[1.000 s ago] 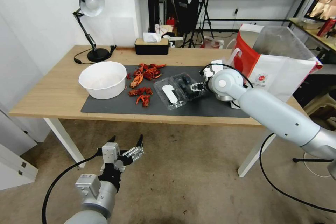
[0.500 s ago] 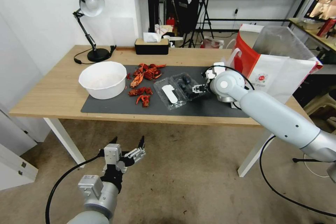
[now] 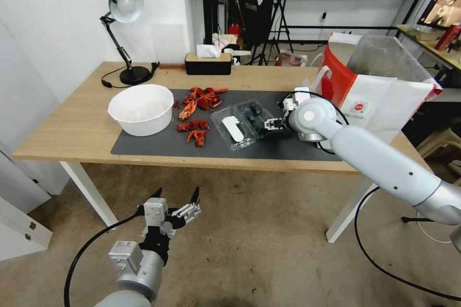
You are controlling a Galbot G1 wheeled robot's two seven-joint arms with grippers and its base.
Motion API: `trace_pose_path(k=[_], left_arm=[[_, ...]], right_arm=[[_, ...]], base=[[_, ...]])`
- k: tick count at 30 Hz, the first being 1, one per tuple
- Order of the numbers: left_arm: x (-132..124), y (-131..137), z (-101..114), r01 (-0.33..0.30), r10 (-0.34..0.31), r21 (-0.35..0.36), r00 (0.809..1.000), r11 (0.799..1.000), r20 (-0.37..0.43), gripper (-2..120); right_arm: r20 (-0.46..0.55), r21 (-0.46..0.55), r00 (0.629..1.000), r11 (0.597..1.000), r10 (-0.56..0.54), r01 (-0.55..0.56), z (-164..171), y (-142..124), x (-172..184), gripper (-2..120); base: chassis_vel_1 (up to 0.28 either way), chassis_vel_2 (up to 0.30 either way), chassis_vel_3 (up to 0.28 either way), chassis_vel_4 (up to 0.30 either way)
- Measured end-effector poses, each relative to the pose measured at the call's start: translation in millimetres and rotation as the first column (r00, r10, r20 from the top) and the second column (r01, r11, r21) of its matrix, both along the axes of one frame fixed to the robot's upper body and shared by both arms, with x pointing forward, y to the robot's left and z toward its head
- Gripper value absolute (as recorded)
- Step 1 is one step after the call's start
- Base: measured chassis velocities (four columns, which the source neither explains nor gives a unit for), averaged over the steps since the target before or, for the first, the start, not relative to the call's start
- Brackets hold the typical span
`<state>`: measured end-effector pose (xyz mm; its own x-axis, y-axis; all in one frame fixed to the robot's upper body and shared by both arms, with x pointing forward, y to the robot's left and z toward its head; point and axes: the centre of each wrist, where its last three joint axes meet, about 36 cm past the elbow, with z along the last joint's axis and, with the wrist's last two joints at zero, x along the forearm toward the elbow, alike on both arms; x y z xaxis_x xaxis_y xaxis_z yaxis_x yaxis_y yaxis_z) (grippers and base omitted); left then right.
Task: Close the takeout container lid, then place the container into the takeout bag.
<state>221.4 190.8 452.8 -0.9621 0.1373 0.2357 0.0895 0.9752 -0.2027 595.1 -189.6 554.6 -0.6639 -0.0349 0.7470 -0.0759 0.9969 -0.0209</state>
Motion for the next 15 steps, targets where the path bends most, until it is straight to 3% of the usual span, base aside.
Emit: trace_pose_path(k=[15], left_arm=[[0, -3, -3, 0.009, -0.009, 0.001, 1.000, 1.000, -0.003, 100]], right_arm=[[-0.033, 0.002, 0.999, 1.000, -0.019, 0.019, 2, -3, -12, 100]], base=[[0.000, 0.000, 0.000, 0.000]])
